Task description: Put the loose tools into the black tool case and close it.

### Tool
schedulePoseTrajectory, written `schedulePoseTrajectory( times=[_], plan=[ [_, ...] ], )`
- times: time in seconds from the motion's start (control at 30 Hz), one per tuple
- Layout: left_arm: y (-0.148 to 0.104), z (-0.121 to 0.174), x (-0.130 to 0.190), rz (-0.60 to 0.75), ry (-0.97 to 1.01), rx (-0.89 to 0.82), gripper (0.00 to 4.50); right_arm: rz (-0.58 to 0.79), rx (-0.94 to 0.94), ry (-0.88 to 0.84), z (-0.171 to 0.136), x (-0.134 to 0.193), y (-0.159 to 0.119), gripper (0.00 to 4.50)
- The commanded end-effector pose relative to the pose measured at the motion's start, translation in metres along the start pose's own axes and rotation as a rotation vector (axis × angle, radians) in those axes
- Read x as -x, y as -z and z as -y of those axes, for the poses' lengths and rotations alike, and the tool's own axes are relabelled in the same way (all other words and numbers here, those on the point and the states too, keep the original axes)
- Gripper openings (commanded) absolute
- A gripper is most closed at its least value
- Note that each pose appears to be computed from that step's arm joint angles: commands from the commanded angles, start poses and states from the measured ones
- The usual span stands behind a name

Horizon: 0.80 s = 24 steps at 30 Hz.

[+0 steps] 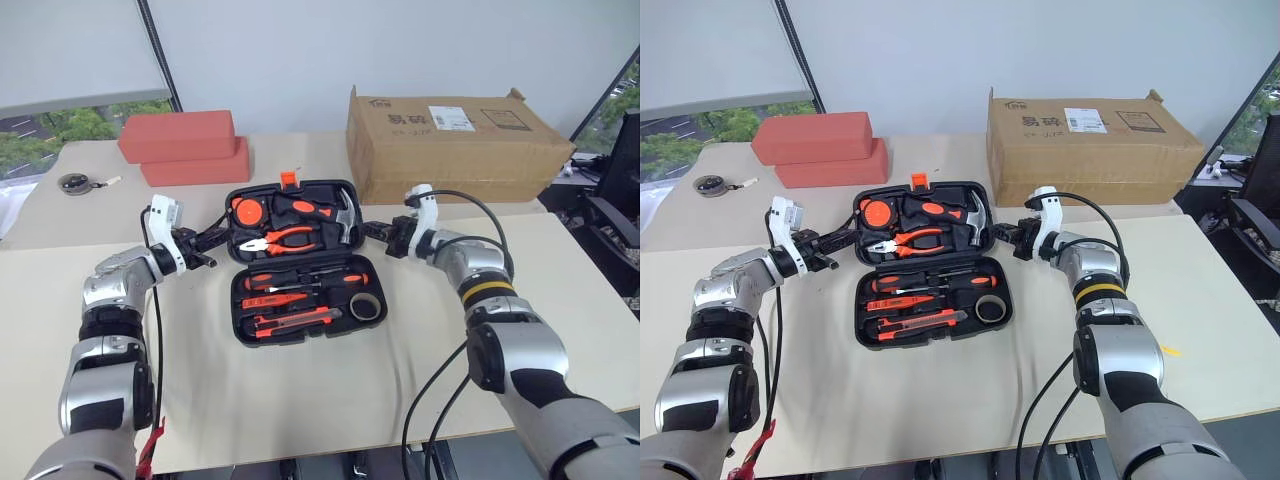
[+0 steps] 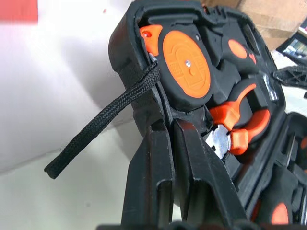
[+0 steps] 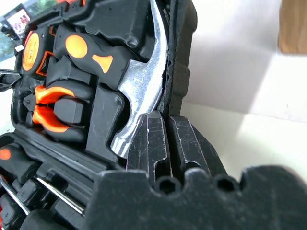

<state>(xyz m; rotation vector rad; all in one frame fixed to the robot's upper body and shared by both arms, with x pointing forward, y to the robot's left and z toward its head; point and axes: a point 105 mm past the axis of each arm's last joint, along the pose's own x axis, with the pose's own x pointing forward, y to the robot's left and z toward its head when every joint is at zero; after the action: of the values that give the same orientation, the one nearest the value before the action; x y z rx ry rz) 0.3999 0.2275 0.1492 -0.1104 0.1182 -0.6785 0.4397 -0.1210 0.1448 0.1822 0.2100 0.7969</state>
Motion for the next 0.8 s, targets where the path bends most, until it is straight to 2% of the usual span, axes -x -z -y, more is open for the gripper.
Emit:
schedulePoseTrajectory(
  times=[0.03, 0.13, 0.4, 0.5, 0.53, 0.67, 0.73, 0.8],
  plan=[
    [-0.035, 0.021, 0.000, 0.107, 0.051, -0.373, 0.04, 0.211, 0.206, -0.156, -0.022, 0.010, -0.047, 0.00],
    [-0.026, 0.024, 0.006, 0.066, 0.041, -0.548, 0.04, 0.259, 0.277, -0.217, -0.028, 0.021, -0.042, 0.00],
    [-0.030, 0.052, 0.028, 0.184, 0.031, -0.948, 0.04, 0.302, 0.740, -0.240, -0.044, 0.049, -0.022, 0.00],
    [-0.013, 0.064, 0.039, 0.186, 0.078, -1.083, 0.04, 0.307, 0.834, -0.239, -0.045, 0.061, -0.016, 0.00],
    [-0.008, 0.066, 0.043, 0.178, 0.092, -1.100, 0.00, 0.296, 0.845, -0.238, -0.044, 0.064, -0.014, 0.36],
    [0.031, 0.082, 0.073, 0.069, 0.269, -1.187, 1.33, 0.107, 0.876, -0.309, -0.038, 0.088, 0.012, 1.57],
    [0.049, 0.081, 0.093, -0.012, 0.329, -1.223, 2.10, -0.048, 0.826, -0.347, -0.031, 0.109, 0.033, 2.33],
    [0.048, 0.065, 0.106, -0.046, 0.248, -1.184, 2.78, -0.214, 0.771, -0.408, -0.031, 0.134, 0.054, 3.00]
  ],
)
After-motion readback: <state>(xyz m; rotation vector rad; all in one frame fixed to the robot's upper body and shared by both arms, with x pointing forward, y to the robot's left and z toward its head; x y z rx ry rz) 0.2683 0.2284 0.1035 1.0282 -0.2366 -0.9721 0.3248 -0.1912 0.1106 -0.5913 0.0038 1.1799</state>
